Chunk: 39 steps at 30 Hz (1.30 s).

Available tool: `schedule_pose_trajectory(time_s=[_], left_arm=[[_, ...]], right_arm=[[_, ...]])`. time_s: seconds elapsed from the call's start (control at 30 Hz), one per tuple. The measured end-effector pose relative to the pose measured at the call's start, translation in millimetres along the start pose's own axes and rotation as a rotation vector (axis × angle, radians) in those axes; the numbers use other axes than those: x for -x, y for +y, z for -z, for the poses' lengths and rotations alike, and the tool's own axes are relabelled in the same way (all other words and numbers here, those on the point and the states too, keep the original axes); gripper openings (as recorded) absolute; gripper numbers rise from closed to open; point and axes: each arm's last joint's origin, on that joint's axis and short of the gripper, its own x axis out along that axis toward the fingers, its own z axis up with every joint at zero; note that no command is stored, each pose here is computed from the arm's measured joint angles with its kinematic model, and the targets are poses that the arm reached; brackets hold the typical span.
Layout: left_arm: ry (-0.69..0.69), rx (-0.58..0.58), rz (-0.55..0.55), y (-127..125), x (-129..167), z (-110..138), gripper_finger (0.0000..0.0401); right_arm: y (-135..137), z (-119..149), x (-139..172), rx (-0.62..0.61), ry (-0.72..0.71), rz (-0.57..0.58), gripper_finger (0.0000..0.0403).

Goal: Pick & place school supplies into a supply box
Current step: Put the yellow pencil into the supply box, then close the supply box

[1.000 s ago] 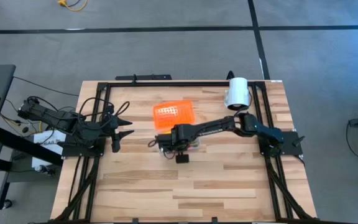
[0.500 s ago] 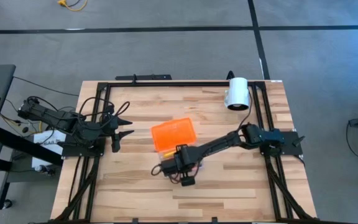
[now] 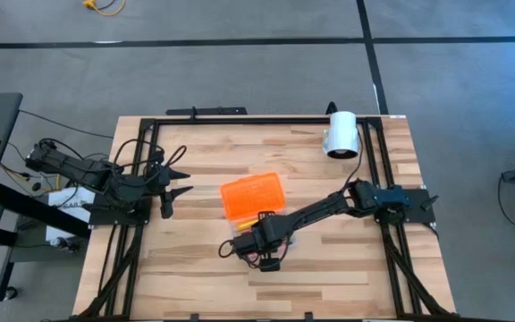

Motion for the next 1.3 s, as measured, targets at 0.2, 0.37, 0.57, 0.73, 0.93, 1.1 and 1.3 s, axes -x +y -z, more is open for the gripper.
schedule_pose_trajectory(time_s=[0.2,0.37,0.57,0.73,0.93,1.1,1.3], left_arm=[[0.0,0.005,0.0,0,0,0,0.0153],[0.001,0.012,0.002,0,0,0,0.0153],[0.002,0.012,0.009,0,0,0,0.0153],[0.002,0.012,0.009,0,0,0,0.0153],[0.002,0.01,0.009,0,0,0,0.0153],[0.002,0.005,0.009,0,0,0,0.0153],[0.001,-0.024,0.003,0,0,0,0.0153]], right_arm=[[-3,-1,-1,-0.022,0.002,0.001,0.0074],[-2,0,0,-0.036,-0.001,0.001,0.0115],[-1,1,12,-0.043,-0.021,0.037,0.0139],[-1,-3,23,-0.046,-0.051,0.051,0.0143],[-2,-8,36,-0.125,-0.089,0.073,0.0133],[-2,-10,42,-0.258,-0.116,0.083,0.0128],[6,-7,43,-0.474,-0.139,0.115,0.0128]])
